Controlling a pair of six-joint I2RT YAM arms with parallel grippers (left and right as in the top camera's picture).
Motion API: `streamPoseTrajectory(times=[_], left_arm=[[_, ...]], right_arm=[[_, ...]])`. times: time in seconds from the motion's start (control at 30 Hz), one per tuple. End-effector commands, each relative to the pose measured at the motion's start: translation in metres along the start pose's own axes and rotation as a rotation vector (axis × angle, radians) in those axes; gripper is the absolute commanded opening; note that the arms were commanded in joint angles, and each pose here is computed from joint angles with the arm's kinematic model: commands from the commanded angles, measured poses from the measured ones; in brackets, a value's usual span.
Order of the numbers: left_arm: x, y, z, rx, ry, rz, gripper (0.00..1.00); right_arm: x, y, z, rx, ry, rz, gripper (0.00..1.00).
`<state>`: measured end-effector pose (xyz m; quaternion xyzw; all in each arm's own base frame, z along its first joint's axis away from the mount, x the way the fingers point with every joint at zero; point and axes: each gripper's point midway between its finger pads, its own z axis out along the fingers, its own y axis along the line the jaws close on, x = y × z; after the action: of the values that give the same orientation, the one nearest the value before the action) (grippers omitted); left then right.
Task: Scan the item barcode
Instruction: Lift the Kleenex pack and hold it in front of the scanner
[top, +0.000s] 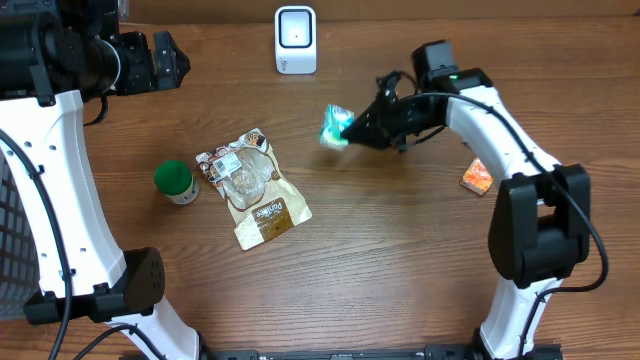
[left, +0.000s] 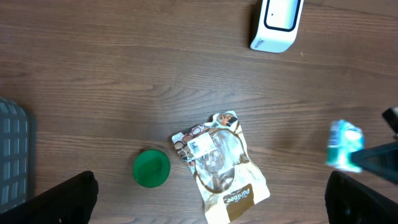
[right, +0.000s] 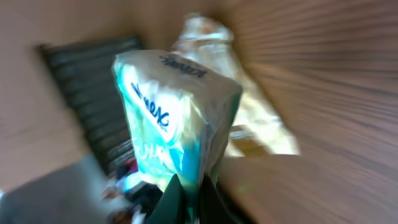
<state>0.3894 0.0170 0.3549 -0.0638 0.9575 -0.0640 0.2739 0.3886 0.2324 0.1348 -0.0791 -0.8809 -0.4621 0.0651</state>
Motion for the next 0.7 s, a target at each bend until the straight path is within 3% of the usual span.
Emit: streamPoseTrajectory(times=[0.0,0.2,0.37,0.57,0.67], left_arm=[[-0.002,0.001,-0.001,-0.004,-0.009,0.017,1.00],[-0.002,0.001,-0.001,-0.004,-0.009,0.017,1.00],[-0.002,0.001,-0.001,-0.004,-0.009,0.017,1.00],[-0.002,0.001,-0.001,-0.004,-0.009,0.017,1.00],[-0.002,0.002,-0.001,-0.004,-0.009,0.017,0.99]], right_arm=[[-0.027,-0.012,-0.019,0.301,-0.202,-0.059,0.04],[-0.053,0.039,-0.068,0.536,-0.470,-0.211,0.04],[-0.082,0.113,-0.107,0.689,-0.818,-0.480,0.04],[-0.108,0.177,-0.112,0.933,-1.132,-0.813,0.04],[-0.128,0.192,-0.098,1.048,-1.186,-0.973,0.04]])
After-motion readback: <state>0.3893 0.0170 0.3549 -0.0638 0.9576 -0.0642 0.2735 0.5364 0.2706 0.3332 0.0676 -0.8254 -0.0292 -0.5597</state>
